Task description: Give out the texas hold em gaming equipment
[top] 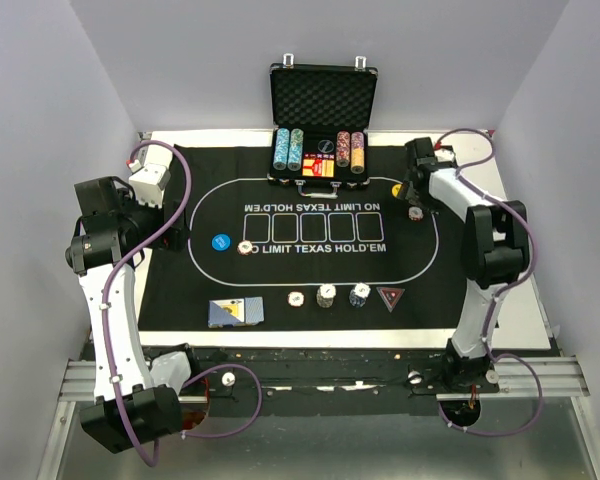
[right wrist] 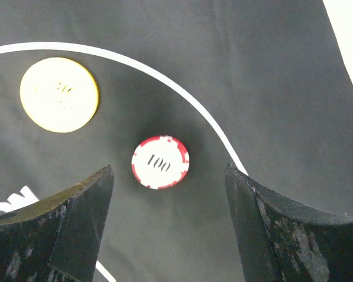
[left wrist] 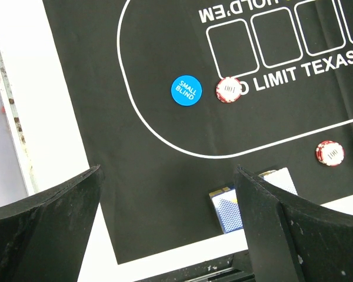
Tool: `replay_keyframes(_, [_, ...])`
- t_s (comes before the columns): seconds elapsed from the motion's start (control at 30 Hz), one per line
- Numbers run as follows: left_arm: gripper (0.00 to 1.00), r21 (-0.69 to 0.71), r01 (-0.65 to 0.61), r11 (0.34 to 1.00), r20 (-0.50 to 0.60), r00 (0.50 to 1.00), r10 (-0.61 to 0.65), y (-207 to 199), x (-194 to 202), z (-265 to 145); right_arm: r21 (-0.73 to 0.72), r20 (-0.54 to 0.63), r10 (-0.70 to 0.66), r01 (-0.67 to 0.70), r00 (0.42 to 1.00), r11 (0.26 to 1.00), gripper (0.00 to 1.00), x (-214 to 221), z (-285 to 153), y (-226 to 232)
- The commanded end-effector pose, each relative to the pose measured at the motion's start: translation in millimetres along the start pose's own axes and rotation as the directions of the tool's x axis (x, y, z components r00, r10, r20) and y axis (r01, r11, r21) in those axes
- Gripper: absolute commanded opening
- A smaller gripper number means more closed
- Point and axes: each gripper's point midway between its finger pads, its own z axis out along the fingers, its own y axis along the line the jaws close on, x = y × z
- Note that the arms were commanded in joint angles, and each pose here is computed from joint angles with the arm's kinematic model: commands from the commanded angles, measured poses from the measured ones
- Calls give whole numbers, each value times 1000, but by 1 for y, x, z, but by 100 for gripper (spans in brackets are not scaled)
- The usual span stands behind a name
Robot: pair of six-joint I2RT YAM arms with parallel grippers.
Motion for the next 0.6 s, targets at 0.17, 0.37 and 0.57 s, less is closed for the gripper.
replay_keyframes(0.17, [99,2,-8,1000,1,1000,8,-3,-2,-8,-189,225,-192,236,955,953,87,21,-148,90])
replay_keyframes(0.37, [99,9,-6,1000,6,1000,6,-4,-3,-8,-422,194,-443,482,875,768,91,151,-208,163])
replay_keyframes(0.57, [99,14,-2,1000,8,1000,2,-5,-4,-7,-548,192,-604,595,774,588,97,236,-239,188])
